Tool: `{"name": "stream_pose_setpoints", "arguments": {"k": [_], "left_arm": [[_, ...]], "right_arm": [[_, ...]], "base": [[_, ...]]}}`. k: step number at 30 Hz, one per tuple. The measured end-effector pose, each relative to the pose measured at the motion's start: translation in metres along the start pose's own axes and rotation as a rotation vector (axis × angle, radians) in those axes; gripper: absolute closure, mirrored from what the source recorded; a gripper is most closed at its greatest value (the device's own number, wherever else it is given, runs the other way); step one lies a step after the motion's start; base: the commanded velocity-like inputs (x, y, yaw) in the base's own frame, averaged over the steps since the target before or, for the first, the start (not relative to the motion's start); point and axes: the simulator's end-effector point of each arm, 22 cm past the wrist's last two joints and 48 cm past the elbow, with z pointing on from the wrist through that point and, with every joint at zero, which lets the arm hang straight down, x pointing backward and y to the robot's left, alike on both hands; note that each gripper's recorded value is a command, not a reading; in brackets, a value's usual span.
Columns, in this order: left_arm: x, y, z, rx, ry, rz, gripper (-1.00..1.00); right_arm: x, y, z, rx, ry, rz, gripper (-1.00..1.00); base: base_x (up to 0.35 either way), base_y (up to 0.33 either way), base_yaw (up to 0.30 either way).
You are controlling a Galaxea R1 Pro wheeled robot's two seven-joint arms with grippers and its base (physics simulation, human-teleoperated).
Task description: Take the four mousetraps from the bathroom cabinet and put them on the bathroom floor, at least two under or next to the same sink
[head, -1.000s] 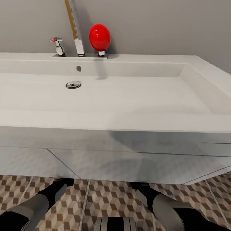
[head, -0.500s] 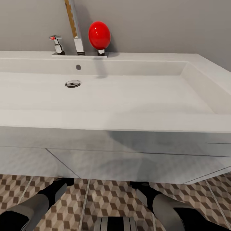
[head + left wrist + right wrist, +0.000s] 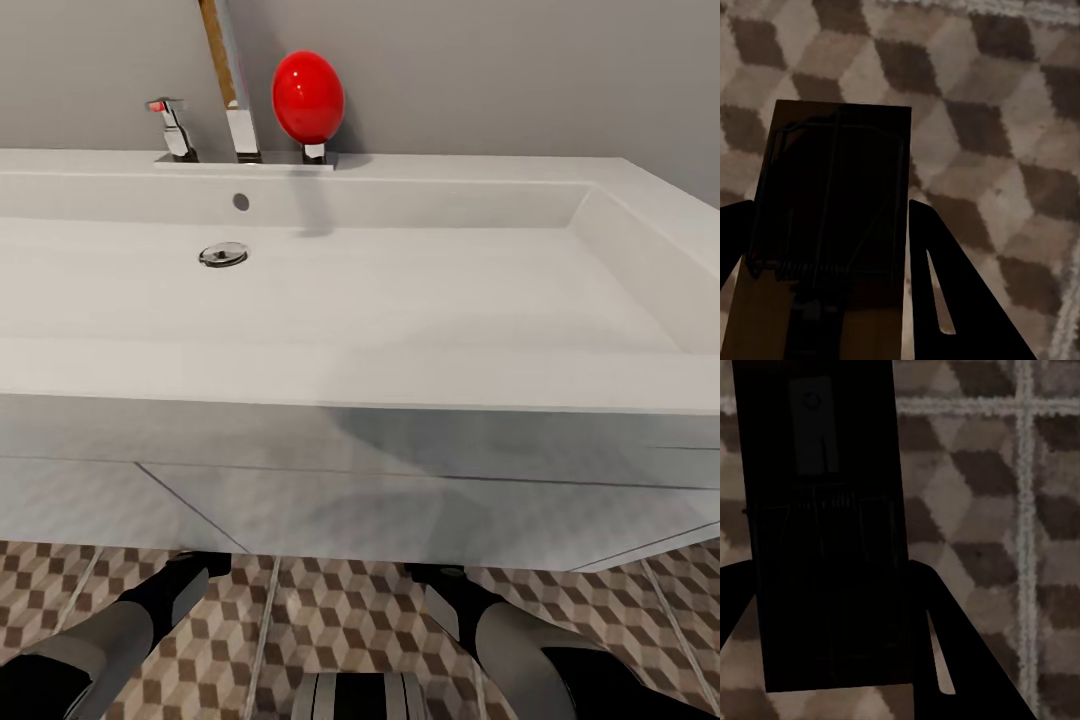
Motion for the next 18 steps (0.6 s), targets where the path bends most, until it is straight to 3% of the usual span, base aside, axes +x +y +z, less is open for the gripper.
{"name": "stream_pose_setpoints", "arguments": {"k": [18], "left_arm": [[0.0085,-0.0049,0.0055,0.019,0.017,0.003,1.00]], "right_arm": [[-0.0012,-0.0009,0.0054,0.003,-0.005,0.003,1.00]], "base": [[0.000,0.000,0.000]]}}
